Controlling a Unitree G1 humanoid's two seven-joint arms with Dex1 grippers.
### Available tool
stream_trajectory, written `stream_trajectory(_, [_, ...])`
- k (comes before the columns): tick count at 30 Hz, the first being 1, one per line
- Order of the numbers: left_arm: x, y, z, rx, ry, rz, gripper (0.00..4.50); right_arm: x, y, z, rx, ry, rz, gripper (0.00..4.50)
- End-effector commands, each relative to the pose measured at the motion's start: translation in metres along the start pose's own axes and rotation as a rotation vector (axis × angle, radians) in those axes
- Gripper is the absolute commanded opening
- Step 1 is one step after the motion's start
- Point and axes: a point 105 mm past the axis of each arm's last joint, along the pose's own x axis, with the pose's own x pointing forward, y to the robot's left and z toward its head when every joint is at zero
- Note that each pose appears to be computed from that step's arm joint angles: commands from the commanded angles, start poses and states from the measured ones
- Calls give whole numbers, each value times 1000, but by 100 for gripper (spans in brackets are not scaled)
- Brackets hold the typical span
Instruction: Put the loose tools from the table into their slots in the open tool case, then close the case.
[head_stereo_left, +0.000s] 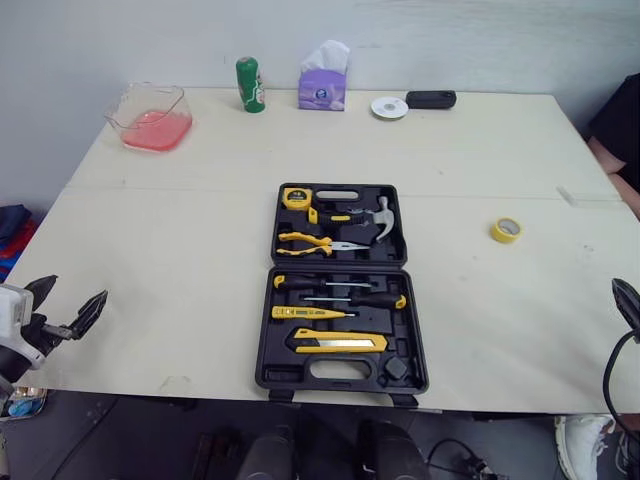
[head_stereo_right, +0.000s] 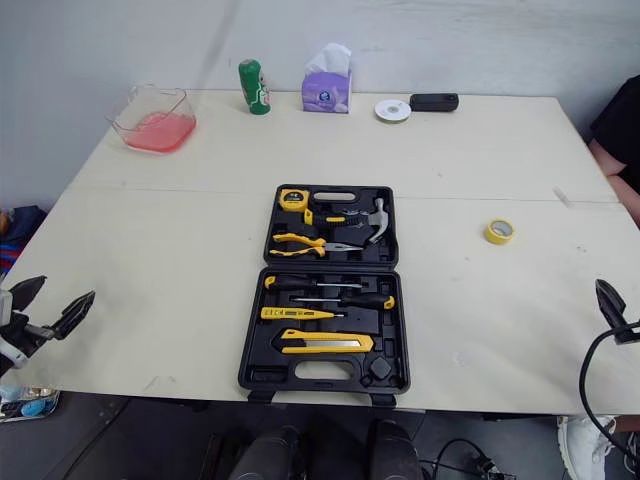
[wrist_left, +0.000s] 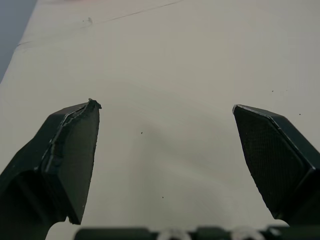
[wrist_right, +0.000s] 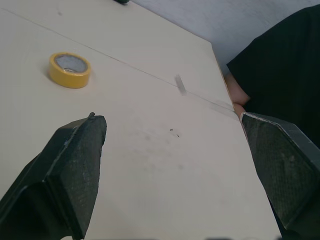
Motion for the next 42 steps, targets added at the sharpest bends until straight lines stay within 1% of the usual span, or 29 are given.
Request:
stream_trajectory(1, [4,0,19,33,-65,-5,448,5,-4,9,-5,-45,-27,450])
stream_trajectory(6, [17,-15,36,52,-118,-88,448,23,0,18,42,-63,-26,450])
stream_trajectory(9, [27,-34,52,72,-153,-196,448,37,11,34,65,-113,59,450])
stream_trajectory(11, [32,-45,64,65,-173,-274,448,46,12,29,32,2,75,450])
stream_trajectory(13, [36,-71,84,45,-193,-431,448,61,26,46,48,13,200,450])
stream_trajectory(15, [36,-87,95,52,-198,-522,448,68,37,60,58,13,299,450])
stream_trajectory(17, [38,-99,105,65,-211,-584,448,75,44,69,50,42,375,450])
stream_trajectory(20, [40,-121,123,69,-240,-692,448,89,51,71,20,197,460,450])
stream_trajectory(22, [43,-132,131,78,-267,-731,448,97,61,77,-3,236,548,450])
stream_trajectory(24, [45,-144,139,83,-294,-770,448,102,65,75,-52,317,605,450])
stream_trajectory(25, [45,-149,143,81,-306,-789,448,105,67,76,-57,335,629,450])
stream_trajectory(30, [46,-170,154,70,-346,-859,448,122,71,84,-77,356,688,450])
stream_trajectory(32, [44,-183,161,61,-371,-911,448,129,74,76,-154,451,731,450])
stream_trajectory(33, [44,-187,163,59,-378,-930,448,132,75,76,-174,463,749,450])
stream_trajectory(38, [40,-201,171,27,-402,-994,448,149,81,77,-191,503,781,450])
stream_trajectory(42, [39,-209,173,30,-404,-1024,448,155,86,75,-197,549,811,450])
